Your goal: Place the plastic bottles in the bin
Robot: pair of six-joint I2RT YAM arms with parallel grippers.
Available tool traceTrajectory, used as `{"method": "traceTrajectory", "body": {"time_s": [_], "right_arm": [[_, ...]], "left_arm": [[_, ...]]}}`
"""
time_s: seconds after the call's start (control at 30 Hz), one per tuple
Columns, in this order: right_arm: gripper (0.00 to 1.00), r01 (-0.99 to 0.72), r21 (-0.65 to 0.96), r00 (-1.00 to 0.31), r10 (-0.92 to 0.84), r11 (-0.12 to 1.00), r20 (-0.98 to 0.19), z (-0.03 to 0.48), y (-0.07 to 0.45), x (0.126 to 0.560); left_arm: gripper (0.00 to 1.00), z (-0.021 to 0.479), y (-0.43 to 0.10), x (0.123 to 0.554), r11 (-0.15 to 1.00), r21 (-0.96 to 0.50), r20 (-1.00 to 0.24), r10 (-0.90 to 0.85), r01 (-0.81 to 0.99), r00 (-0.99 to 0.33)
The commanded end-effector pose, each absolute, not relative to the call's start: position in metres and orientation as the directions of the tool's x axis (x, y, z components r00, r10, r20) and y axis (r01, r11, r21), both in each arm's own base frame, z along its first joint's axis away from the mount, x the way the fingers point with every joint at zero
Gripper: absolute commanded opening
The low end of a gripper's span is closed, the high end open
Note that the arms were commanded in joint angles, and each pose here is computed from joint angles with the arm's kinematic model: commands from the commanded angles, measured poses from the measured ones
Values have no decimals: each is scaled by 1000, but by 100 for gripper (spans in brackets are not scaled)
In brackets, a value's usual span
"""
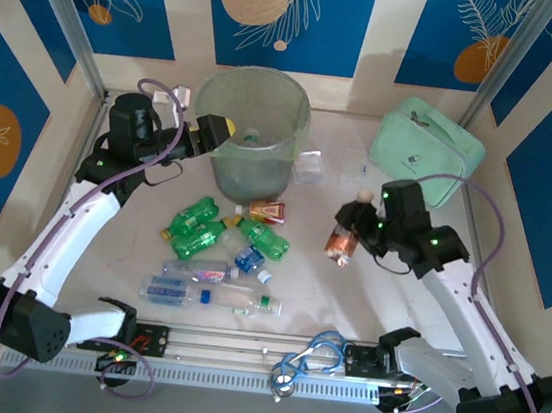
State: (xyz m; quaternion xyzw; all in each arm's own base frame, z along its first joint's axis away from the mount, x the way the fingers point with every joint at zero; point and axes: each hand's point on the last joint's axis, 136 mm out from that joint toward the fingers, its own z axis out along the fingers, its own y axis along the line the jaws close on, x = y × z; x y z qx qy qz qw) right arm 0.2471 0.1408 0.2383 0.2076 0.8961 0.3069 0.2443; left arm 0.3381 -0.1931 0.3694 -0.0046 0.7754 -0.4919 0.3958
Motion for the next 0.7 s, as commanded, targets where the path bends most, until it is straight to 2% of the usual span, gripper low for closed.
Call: {"method": "traceTrajectory", "body": {"time_s": [0.0, 0.13, 0.2, 0.33, 0.53, 0.67], "right_arm": [[59, 27, 813, -748, 552, 581, -370, 316, 168, 271], [59, -167, 885, -705, 575, 434, -415, 389, 190, 290], [59, -238, 900, -694, 584, 365, -421, 415, 198, 295], [59, -356, 907, -681, 602, 226, -417, 460, 211, 301], [59, -433, 894, -669, 623, 116, -405, 491, 219, 305], [59, -453, 887, -664, 630, 88, -402, 500, 221, 305]], "left_arm": [[88, 408, -212, 327, 293, -819, -574, -415, 494, -706], [95, 434, -232, 306, 98, -816, -554, -415, 570, -722], [100, 440, -243, 296, 48, -808, -553, -406, 587, -728], [100, 448, -265, 280, -44, -795, -543, -394, 605, -742], [100, 461, -293, 269, -214, -781, -491, -370, 587, -788], [100, 460, -313, 264, -271, -783, -477, -317, 560, -820]]}}
